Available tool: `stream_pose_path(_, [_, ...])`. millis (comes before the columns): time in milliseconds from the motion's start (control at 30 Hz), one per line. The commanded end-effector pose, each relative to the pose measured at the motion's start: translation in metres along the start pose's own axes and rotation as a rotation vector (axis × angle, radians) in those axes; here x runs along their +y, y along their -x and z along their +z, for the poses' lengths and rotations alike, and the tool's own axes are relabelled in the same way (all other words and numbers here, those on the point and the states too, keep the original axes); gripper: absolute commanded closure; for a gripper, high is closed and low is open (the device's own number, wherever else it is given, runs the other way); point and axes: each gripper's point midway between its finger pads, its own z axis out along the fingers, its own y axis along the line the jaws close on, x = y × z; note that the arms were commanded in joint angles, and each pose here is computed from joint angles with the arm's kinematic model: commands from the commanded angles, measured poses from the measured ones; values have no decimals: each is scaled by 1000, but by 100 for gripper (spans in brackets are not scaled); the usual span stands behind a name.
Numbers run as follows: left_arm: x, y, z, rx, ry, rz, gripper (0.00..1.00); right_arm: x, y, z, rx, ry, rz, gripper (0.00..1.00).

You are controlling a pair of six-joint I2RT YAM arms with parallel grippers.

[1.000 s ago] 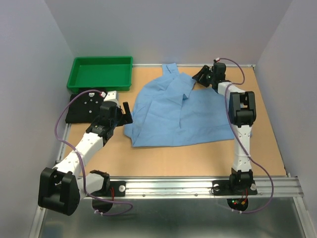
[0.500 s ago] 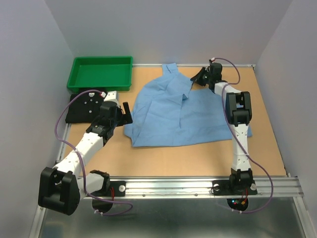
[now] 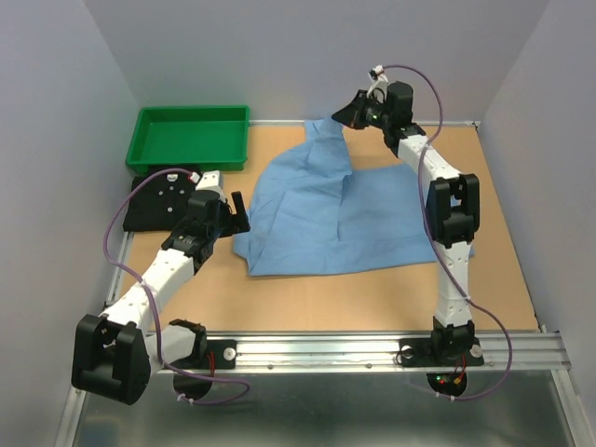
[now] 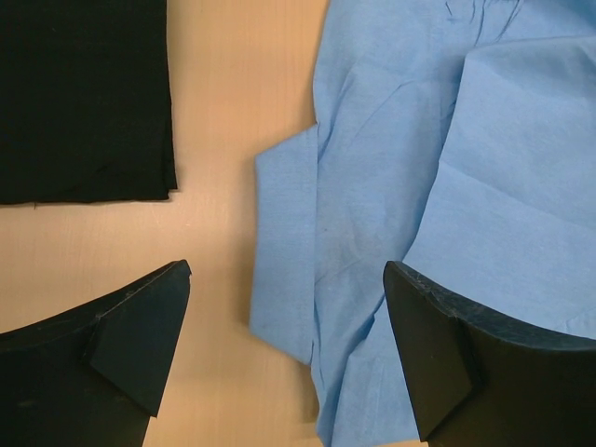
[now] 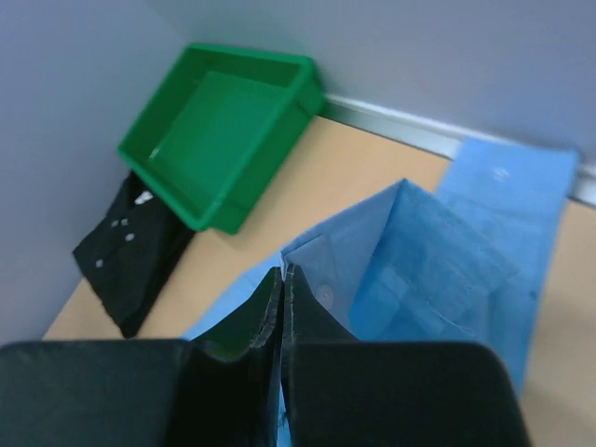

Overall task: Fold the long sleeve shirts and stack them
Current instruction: Fold the shirt

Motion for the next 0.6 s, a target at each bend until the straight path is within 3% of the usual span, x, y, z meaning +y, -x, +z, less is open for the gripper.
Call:
stream_pose_path(0, [-6, 17, -8, -60, -33, 4, 4, 122, 75, -24, -120, 235, -253, 99])
stream_pose_path(300, [-7, 22, -12, -79, -37, -5, 4, 219, 81, -57, -97, 467, -385, 99])
stream_pose_path(567, [-5, 22, -13, -81, -25, -14, 4, 274, 27, -102, 57, 652, -366, 99])
